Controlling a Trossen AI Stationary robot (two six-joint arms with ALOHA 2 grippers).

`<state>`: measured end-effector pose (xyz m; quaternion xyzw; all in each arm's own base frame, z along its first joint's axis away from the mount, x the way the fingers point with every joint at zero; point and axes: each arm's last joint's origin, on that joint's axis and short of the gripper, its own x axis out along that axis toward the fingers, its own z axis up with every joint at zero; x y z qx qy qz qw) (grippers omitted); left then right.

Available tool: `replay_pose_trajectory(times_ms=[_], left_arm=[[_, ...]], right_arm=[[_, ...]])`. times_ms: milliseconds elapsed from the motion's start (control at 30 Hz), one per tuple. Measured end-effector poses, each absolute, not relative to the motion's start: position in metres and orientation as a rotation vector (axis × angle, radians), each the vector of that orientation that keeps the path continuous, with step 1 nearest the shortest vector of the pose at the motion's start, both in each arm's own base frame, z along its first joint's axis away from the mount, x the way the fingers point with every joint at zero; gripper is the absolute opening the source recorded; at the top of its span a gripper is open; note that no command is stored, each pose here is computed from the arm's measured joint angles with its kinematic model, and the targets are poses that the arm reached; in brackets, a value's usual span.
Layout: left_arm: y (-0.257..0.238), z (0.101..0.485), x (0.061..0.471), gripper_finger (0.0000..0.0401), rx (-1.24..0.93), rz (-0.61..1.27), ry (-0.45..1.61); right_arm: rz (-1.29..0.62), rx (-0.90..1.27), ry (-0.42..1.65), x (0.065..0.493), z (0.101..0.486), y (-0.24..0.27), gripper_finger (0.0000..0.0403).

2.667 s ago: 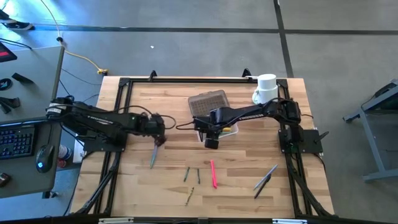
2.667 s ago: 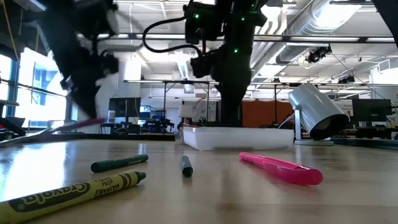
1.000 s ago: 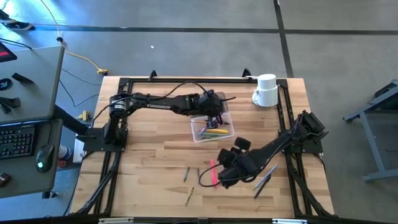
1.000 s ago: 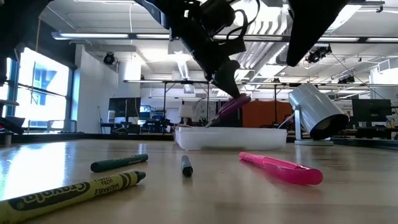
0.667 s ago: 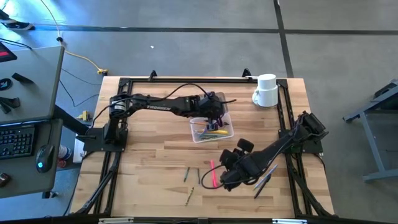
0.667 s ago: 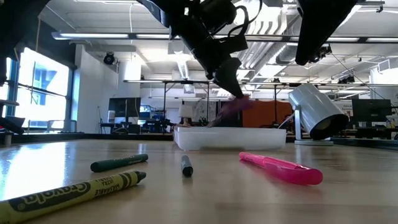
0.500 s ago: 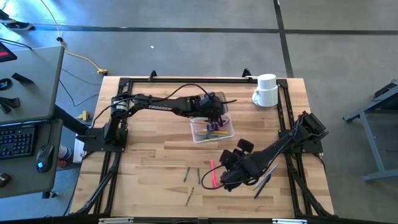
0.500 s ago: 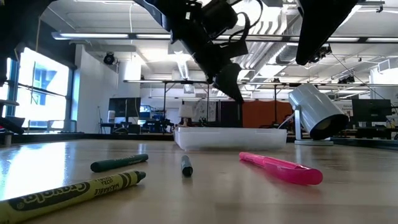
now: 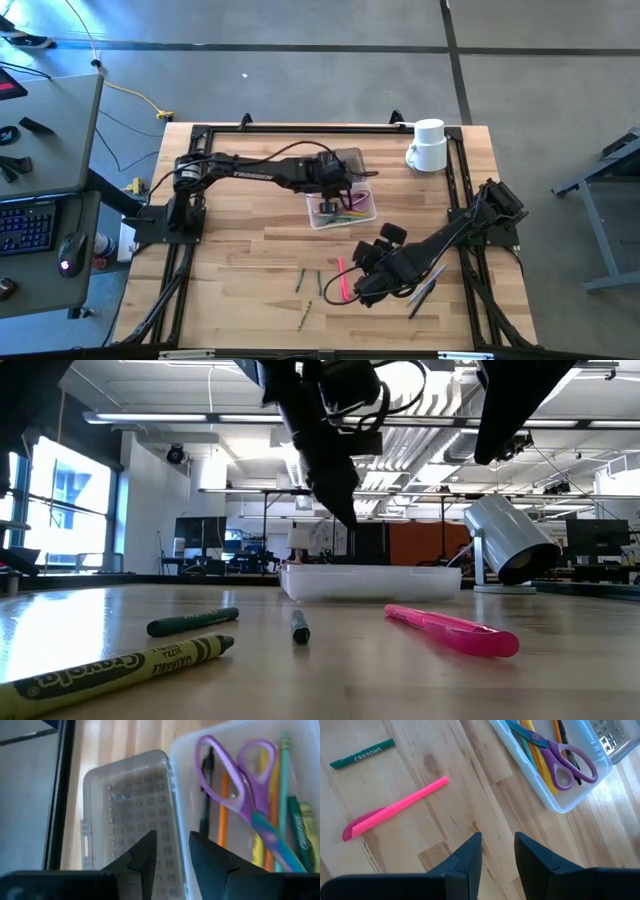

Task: Pick & place school supplies into a supply box
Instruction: Adjust the orange pencil

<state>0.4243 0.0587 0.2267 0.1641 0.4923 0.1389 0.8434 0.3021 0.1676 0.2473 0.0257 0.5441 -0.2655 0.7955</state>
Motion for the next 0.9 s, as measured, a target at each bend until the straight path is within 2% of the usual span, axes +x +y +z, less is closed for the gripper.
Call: replay_pose_trajectory(times_ms=[167, 300, 667, 767, 900], left_arm=[[0.053, 0.215, 0.412, 0.0121, 0.279, 0.18, 1.182], [0.053, 0.195, 0.408, 0.0101, 0.272, 0.208, 1.244], [0.051, 0.178, 0.41, 0.0028, 0.195, 0.14, 1.248], [0.051, 0.18, 0.411, 0.0024, 0.188, 0.131, 1.244], [0.051, 0.188, 0.413, 0.0043, 0.188, 0.131, 1.243]], right_arm=[[-0.561, 0.058, 1.165, 0.303, 0.247, 0.168, 0.0099], [-0.556, 0.067, 1.161, 0.304, 0.247, 0.169, 0.0099], [-0.543, 0.048, 1.166, 0.304, 0.247, 0.169, 0.0099], [-0.543, 0.048, 1.165, 0.304, 0.247, 0.169, 0.0099], [-0.543, 0.047, 1.166, 0.304, 0.247, 0.169, 0.0099]])
